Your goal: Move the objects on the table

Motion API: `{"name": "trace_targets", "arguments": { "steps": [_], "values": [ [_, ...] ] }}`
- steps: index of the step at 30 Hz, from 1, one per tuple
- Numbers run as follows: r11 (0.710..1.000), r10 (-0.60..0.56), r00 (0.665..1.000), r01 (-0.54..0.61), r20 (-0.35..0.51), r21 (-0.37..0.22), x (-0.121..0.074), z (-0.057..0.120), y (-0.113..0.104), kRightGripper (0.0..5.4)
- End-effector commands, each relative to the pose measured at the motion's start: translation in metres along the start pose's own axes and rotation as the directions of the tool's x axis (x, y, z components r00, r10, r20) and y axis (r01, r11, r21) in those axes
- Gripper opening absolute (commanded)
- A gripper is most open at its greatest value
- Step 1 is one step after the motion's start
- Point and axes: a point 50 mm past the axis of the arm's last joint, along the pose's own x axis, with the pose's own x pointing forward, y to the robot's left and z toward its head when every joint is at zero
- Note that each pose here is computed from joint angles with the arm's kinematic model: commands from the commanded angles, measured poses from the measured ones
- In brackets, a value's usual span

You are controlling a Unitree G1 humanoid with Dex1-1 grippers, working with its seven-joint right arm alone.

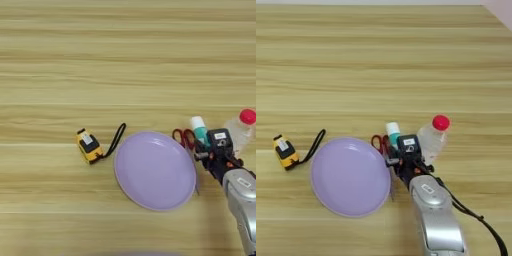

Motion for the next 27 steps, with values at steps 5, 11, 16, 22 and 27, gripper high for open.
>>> {"name": "trace_targets", "arguments": {
  "steps": [5,11,16,22,27],
  "values": [
    [0.998,-0.048,0.998,0.050,0.039,-0.027,0.008,0.005,-0.015,1.68],
    [0.997,-0.067,0.998,0.067,-0.003,-0.036,0.011,-0.006,-0.019,1.68],
    [0.997,-0.072,0.997,0.072,-0.020,-0.037,0.013,-0.010,-0.019,1.68],
    [0.997,-0.073,0.997,0.071,-0.033,-0.038,0.014,-0.014,-0.019,1.68],
    [0.996,-0.074,0.996,0.071,-0.055,-0.051,0.015,-0.019,-0.019,1.67]
  ]
}}
